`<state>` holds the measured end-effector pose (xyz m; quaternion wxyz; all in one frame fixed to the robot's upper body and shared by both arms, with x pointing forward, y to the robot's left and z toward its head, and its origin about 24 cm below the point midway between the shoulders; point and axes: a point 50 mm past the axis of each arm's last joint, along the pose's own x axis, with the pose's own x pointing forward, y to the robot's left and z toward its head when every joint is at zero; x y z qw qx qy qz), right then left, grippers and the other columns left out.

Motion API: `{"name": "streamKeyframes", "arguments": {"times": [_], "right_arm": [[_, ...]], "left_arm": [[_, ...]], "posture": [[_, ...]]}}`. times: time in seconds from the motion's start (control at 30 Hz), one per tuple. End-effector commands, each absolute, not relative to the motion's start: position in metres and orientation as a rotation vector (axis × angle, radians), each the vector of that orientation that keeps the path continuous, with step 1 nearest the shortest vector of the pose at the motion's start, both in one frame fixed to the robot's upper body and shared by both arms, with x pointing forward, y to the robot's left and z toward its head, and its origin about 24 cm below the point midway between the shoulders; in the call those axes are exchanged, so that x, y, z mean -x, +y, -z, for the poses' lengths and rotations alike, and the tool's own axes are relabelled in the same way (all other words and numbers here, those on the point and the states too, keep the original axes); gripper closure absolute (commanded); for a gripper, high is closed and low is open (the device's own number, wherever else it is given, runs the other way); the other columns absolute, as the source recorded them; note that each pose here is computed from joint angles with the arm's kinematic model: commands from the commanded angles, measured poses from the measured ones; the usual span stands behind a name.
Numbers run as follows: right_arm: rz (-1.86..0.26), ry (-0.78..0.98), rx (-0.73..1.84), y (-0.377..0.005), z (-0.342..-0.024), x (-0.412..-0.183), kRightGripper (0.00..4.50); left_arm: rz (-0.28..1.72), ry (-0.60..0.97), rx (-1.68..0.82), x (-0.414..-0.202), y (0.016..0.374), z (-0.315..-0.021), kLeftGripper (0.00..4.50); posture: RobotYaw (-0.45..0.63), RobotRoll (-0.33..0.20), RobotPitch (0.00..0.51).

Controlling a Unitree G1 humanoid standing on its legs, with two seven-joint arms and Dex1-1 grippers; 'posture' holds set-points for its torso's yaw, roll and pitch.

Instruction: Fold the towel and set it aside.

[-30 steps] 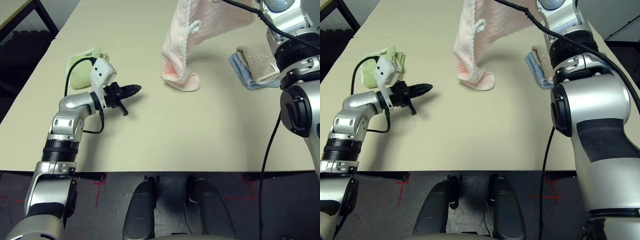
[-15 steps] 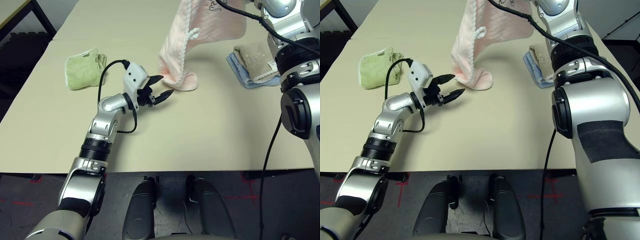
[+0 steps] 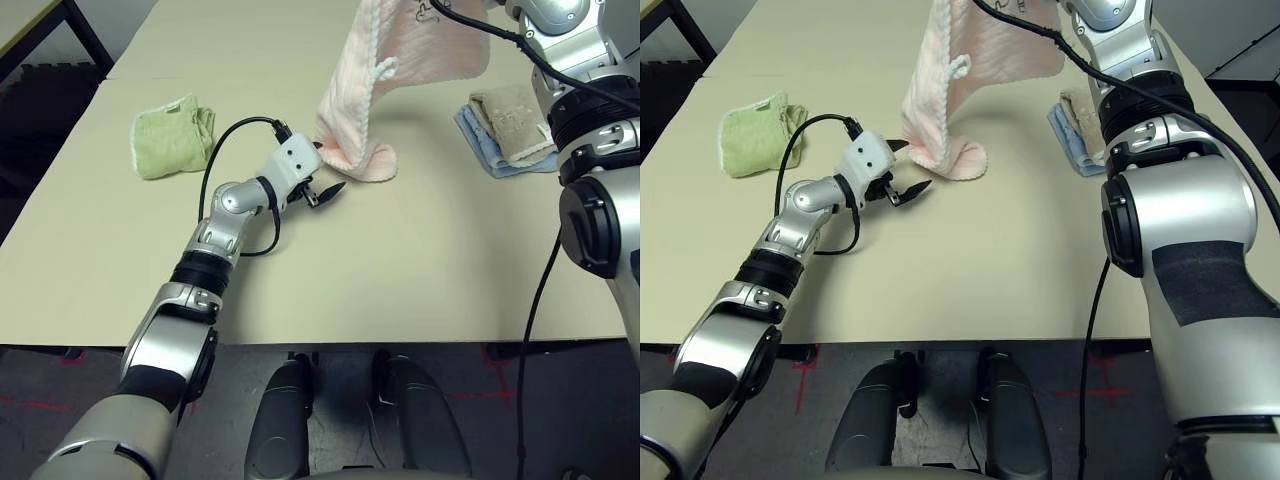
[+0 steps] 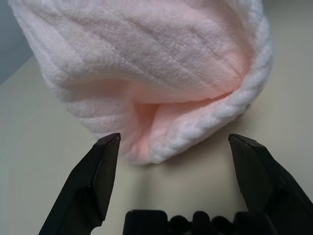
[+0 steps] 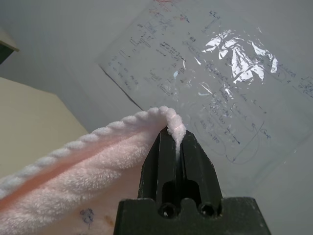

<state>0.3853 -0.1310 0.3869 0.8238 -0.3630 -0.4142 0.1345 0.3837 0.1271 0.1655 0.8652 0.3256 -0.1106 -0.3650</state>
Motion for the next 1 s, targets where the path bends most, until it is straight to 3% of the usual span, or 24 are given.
{"name": "streamKeyframes", "arguments": {"times": [0.03, 0.13, 0.43, 0.73, 0.87, 1.0], "right_arm": [[-0.288, -0.902, 0.757, -0.131, -0.39, -0.383, 4.5], [-0.289, -0.899, 0.757, -0.131, -0.389, -0.383, 4.5], [-0.29, -0.899, 0.756, -0.131, -0.389, -0.383, 4.5], [-0.284, -0.895, 0.761, -0.133, -0.389, -0.383, 4.5], [-0.249, -0.845, 0.764, -0.152, -0.382, -0.387, 4.5], [-0.21, -0.757, 0.77, -0.18, -0.365, -0.391, 4.5]], "left_arm": [[0.763, -0.245, -0.702, -0.385, 0.124, -0.163, 0.18], [0.768, -0.264, -0.709, -0.385, 0.124, -0.165, 0.94], [0.799, -0.247, -0.74, -0.384, 0.127, -0.158, 4.47], [0.791, -0.192, -0.755, -0.386, 0.135, -0.153, 4.47], [0.665, -0.142, -0.745, -0.39, 0.172, -0.163, 4.47], [0.562, -0.121, -0.725, -0.38, 0.211, -0.179, 4.47]], "posture": [[0.01, 0.0, 0.239], [0.01, 0.0, 0.239], [0.0, 0.0, 0.24], [0.0, 0.0, 0.239], [-0.01, 0.0, 0.245], [-0.01, 0.0, 0.251]]}}
